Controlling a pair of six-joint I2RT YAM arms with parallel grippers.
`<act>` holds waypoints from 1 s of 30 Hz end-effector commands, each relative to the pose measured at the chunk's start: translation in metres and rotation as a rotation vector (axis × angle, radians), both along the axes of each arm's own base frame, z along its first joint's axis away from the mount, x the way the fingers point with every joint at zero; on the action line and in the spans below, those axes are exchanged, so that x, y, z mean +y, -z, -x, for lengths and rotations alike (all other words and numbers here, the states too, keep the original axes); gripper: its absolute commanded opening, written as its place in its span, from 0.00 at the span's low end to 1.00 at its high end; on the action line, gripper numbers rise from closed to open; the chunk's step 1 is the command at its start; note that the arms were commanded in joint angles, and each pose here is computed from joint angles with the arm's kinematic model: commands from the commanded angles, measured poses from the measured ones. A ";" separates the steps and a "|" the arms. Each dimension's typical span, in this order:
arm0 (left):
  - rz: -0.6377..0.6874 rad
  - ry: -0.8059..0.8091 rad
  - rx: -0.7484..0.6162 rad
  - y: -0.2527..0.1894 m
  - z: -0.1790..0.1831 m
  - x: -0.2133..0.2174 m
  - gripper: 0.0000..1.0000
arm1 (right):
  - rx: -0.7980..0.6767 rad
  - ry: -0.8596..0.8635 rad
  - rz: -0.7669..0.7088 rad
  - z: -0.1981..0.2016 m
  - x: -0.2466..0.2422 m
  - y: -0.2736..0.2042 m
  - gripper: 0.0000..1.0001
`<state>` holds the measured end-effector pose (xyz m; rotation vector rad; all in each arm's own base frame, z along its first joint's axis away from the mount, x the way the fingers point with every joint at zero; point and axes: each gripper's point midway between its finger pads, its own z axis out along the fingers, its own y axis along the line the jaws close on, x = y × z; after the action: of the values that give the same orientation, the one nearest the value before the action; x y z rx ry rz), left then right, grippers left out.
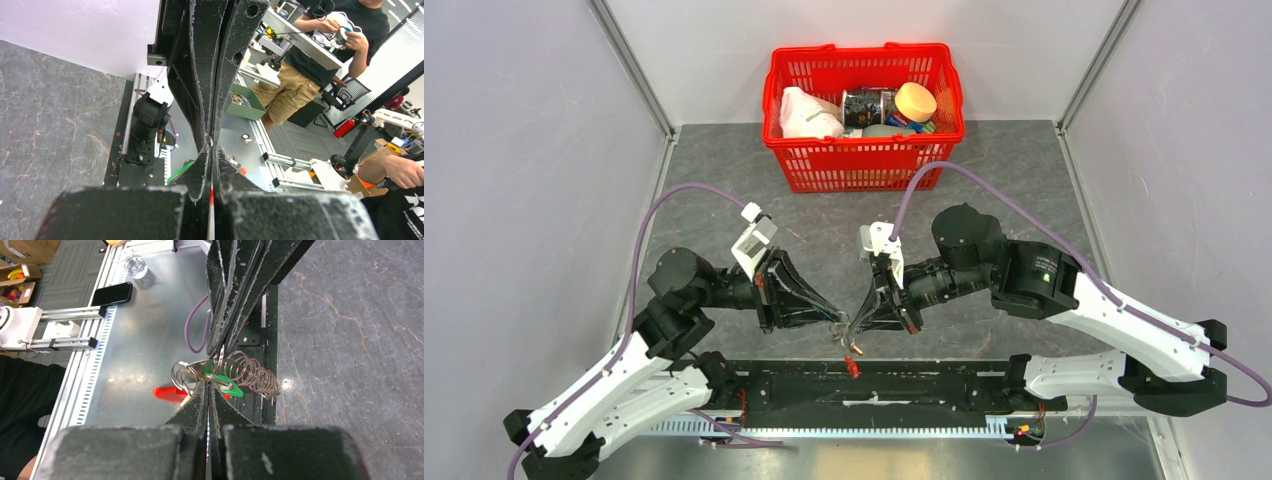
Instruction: Put the keys on the keyring
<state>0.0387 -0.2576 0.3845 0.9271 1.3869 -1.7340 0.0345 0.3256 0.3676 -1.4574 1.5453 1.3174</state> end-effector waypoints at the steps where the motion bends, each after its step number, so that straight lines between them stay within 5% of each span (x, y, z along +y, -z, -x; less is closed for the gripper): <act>1: 0.115 -0.046 -0.028 -0.029 -0.003 0.004 0.02 | -0.028 -0.036 -0.054 0.008 -0.002 -0.010 0.00; 8: 0.139 -0.070 -0.012 -0.031 -0.009 0.002 0.02 | -0.045 -0.039 -0.053 0.010 0.001 -0.009 0.02; 12: 0.145 -0.065 -0.012 -0.032 -0.008 0.003 0.02 | -0.071 0.030 -0.060 0.000 -0.005 -0.018 0.26; 17: 0.158 -0.052 -0.018 -0.035 -0.003 0.005 0.02 | -0.093 0.139 -0.114 -0.011 -0.018 -0.039 0.41; 30: 0.185 -0.050 -0.027 -0.041 0.000 0.009 0.02 | 0.060 0.252 -0.193 -0.020 -0.005 -0.063 0.42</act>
<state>0.0440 -0.2549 0.4065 0.8235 1.2828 -1.7538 0.0537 0.3145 0.4052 -1.1820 1.5674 1.2517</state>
